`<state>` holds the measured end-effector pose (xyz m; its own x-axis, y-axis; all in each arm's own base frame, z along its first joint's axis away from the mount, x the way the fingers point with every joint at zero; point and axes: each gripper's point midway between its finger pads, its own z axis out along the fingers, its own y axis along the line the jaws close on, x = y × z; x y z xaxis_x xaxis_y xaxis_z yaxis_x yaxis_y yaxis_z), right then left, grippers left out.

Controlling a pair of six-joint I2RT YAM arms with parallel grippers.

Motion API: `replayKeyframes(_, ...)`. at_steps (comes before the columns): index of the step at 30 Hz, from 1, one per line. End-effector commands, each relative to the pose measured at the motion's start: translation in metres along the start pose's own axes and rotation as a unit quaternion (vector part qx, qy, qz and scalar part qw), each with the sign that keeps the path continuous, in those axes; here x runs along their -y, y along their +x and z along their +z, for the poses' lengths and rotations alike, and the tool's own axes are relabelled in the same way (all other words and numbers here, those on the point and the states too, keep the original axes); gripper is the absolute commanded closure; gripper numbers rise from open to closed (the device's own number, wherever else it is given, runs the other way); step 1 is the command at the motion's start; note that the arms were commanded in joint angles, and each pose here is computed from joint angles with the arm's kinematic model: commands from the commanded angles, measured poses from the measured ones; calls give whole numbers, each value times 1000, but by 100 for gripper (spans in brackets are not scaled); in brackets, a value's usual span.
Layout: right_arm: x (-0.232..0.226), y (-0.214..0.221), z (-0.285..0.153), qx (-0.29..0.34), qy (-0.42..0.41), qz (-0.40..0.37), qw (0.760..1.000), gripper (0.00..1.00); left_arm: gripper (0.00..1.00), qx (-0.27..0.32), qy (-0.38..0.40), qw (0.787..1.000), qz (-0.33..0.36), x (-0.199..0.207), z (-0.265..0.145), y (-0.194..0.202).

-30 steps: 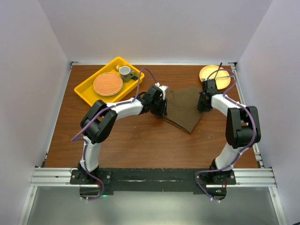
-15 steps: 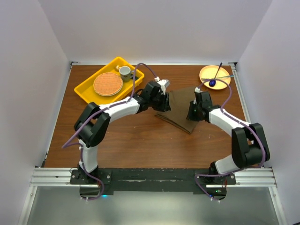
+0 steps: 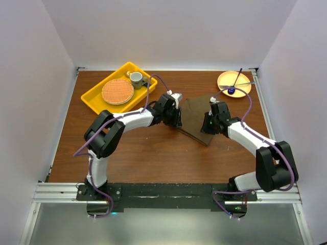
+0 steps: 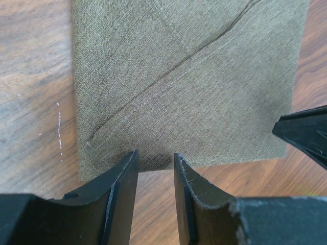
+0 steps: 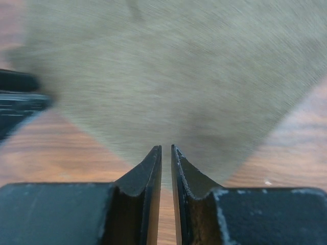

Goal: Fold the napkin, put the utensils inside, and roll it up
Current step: Fold the napkin

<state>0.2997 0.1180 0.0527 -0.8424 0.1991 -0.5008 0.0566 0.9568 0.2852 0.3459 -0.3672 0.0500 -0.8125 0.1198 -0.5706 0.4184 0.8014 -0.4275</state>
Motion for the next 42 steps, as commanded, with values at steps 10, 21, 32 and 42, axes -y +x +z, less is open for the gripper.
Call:
replayKeyframes(10,-10,24,6,-7,-26,10,1000,82,61,10,-28,1000,3,-24,0,-3)
replayKeyframes(21,-33,-25,-27,25,-23,-105,994,77,54,77,-9,997,20,12,-59,-62)
replayKeyframes(32,-51,9,-19,-42,54,-384,921,36,39,176,46,971,-158,-4,-170,-39)
replayKeyframes(42,-54,17,5,-67,82,-449,887,41,40,166,70,968,-174,-10,-172,-1)
